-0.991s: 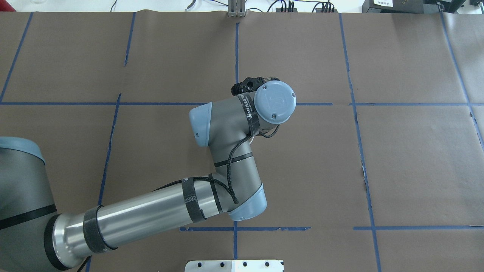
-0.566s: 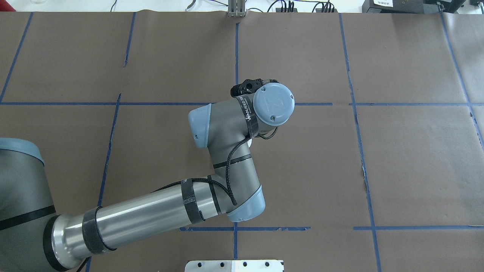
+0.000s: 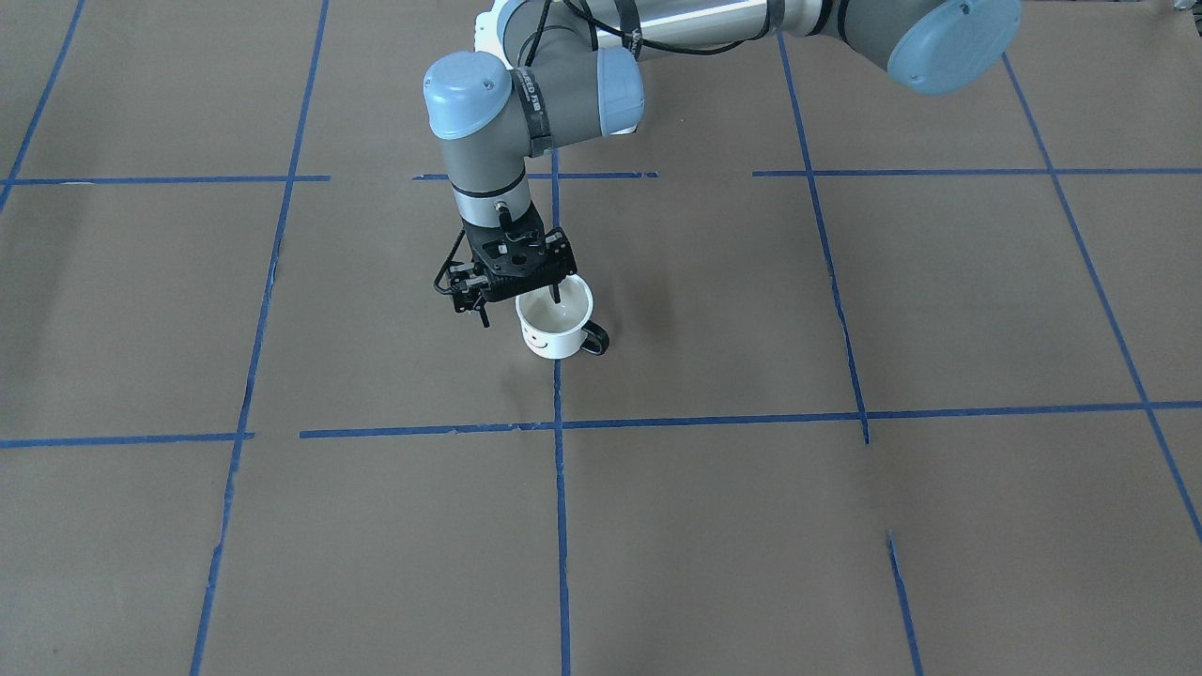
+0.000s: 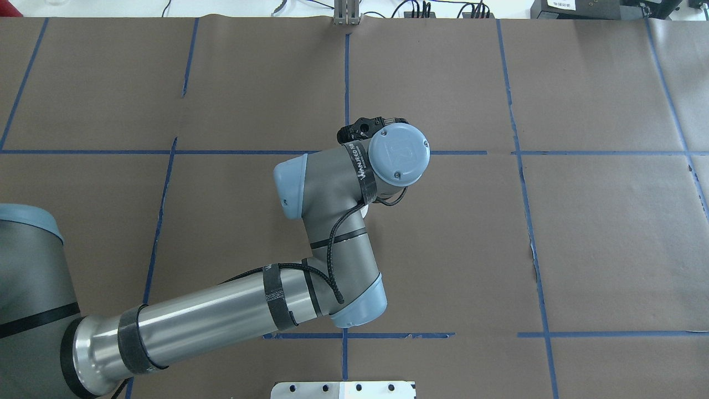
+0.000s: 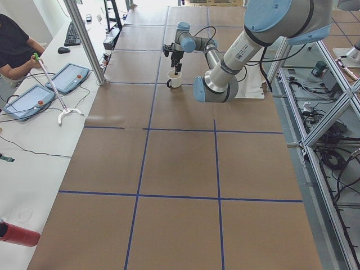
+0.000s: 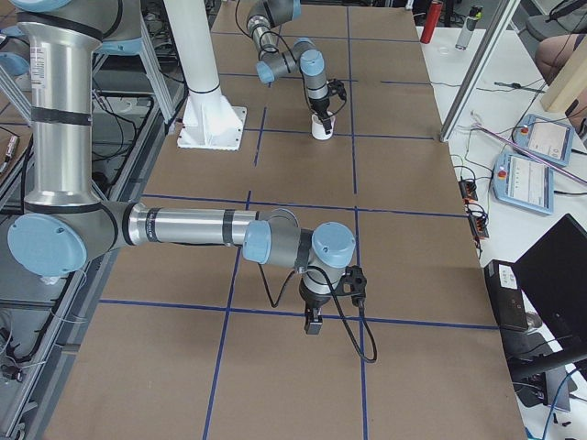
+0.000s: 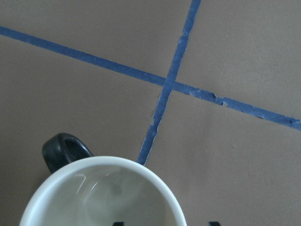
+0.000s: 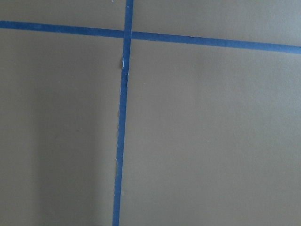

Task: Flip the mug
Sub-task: 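Rotate the left wrist to turn the mug upright and lower it, then open the left gripper and withdraw it away from the upright mug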

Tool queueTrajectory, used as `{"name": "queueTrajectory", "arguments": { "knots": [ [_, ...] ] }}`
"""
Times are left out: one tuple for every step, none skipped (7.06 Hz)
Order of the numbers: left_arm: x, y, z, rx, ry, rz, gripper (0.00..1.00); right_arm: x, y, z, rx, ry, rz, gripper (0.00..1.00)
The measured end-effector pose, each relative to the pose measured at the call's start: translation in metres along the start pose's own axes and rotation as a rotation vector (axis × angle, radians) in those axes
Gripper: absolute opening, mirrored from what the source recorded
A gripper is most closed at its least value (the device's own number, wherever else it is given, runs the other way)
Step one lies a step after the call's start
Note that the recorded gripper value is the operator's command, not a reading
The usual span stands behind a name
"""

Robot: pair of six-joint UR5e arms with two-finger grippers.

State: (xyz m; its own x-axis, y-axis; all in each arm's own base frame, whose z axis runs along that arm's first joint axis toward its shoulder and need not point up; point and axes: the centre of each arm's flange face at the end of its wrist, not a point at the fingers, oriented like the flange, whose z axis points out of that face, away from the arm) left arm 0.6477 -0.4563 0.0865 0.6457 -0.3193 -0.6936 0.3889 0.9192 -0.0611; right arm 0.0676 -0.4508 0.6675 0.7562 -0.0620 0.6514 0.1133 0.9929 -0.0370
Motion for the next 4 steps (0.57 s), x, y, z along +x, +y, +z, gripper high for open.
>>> {"name": "queueTrajectory", "arguments": {
  "knots": [
    [-0.001,-0.01,-0.018,-0.003,0.018,0.013,1.0,0.0,0.0,0.0,0.0,0.0,0.0,1.0],
    [-0.003,-0.018,-0.038,-0.006,0.031,0.024,1.0,0.0,0.0,0.0,0.0,0.0,0.0,1.0],
    [-0.007,-0.027,-0.065,0.0,0.045,0.029,1.0,0.0,0.0,0.0,0.0,0.0,0.0,1.0],
    [-0.016,-0.037,-0.09,0.007,0.058,0.042,1.0,0.0,0.0,0.0,0.0,0.0,0.0,1.0]
  ]
}}
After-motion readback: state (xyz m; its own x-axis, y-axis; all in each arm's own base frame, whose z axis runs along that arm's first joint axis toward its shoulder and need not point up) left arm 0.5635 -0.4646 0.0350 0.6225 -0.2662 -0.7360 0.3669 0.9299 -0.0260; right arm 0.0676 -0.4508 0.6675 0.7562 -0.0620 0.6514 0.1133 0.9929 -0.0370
